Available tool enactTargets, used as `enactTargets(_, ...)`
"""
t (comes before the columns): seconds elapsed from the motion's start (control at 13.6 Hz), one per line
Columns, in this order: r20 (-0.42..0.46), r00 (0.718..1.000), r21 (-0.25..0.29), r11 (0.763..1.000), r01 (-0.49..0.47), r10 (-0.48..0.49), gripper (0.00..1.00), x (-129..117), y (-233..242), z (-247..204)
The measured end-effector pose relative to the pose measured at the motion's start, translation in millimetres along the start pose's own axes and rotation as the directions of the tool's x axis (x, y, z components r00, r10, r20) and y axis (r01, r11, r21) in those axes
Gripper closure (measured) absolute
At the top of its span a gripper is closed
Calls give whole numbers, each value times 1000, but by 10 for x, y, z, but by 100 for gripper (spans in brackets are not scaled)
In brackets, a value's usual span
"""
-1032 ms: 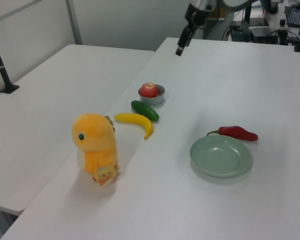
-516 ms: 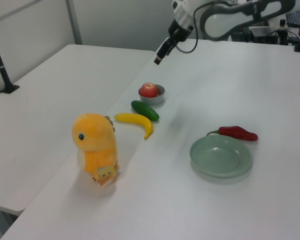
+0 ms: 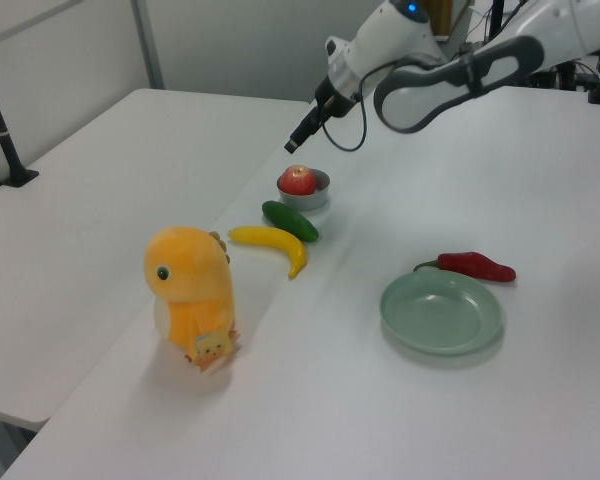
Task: Red apple placed in the center of the desktop
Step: 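Lower the gripper around the red apple and close on it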
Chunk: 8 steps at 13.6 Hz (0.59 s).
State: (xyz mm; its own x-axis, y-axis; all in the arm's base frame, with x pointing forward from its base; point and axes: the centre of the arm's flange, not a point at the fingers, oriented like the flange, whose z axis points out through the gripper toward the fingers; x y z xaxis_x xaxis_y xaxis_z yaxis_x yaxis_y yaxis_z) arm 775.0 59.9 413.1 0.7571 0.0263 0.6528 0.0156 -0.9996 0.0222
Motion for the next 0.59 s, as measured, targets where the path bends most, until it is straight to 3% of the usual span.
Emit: enactTargets(0.59, -75, 997, -33, 999, 26, -28, 0, -346, 123, 693)
